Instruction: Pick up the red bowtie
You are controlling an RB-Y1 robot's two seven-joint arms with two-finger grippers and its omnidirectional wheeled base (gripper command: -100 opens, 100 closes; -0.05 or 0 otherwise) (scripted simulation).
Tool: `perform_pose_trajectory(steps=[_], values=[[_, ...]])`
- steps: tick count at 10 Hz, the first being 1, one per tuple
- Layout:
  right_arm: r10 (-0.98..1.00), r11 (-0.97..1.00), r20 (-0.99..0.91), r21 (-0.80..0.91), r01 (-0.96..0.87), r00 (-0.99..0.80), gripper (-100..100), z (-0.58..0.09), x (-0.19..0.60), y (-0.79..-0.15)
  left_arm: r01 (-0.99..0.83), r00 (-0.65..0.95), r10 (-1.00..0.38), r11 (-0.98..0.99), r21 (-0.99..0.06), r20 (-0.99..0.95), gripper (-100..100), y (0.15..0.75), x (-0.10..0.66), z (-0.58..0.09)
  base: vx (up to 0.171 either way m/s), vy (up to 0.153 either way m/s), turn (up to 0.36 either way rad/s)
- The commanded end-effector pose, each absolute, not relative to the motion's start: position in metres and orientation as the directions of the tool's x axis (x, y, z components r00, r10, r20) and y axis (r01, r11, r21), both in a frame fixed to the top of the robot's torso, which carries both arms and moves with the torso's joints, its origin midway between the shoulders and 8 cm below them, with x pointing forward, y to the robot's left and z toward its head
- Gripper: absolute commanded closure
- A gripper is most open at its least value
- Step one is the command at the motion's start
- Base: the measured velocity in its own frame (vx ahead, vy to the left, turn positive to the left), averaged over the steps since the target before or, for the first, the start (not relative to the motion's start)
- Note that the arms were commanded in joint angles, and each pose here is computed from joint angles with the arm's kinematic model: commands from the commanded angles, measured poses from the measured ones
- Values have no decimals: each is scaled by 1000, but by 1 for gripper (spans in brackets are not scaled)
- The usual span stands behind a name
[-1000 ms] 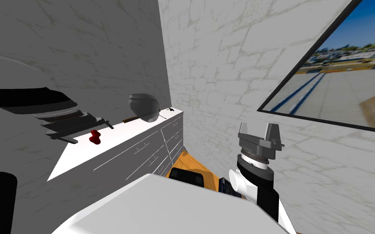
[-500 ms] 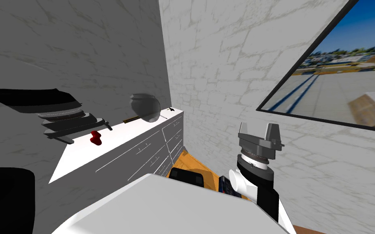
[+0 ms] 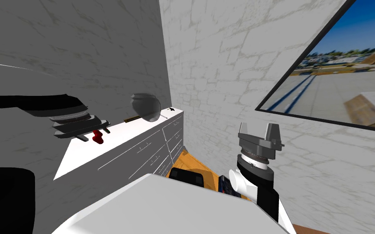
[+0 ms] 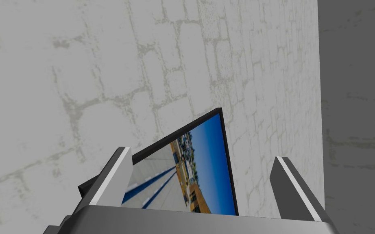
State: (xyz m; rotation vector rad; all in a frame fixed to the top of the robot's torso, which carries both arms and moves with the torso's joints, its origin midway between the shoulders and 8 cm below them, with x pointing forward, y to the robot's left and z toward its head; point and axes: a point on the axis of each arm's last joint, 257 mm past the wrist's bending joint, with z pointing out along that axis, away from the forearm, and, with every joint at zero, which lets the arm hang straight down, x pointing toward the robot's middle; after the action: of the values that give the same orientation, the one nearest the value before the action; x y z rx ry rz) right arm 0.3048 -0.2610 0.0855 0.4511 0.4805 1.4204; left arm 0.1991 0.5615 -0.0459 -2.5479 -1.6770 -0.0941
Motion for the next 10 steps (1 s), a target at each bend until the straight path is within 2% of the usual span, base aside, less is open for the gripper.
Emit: perform_pose_trajectory(steps=[1,4,5,6,9,10], values=[[995,99,-47,565,-819,88,0,85,305,-261,919,395,913,-393,-41,101,100,562,199,-46,0,0,0],[995,99,-47,565,-819,88,0,85,305,-261,920,391,914,-392,-14,112,100,561,206,-42,1,-1,9],[995,99,-47,565,-819,88,0,85,305,-261,923,383,917,-384,-14,113,0,562,205,-42,0,0,0],[995,99,-47,565,-819,88,0,85,305,-261,919,394,914,-391,-41,100,100,560,197,-40,8,2,-22],[995,99,-47,565,-819,88,0,85,305,-261,919,394,914,-392,-41,100,100,558,195,-34,13,6,-9],[995,99,-47,565,-819,88,0,85,305,-261,919,395,914,-392,-43,98,0,558,194,-33,0,0,0]])
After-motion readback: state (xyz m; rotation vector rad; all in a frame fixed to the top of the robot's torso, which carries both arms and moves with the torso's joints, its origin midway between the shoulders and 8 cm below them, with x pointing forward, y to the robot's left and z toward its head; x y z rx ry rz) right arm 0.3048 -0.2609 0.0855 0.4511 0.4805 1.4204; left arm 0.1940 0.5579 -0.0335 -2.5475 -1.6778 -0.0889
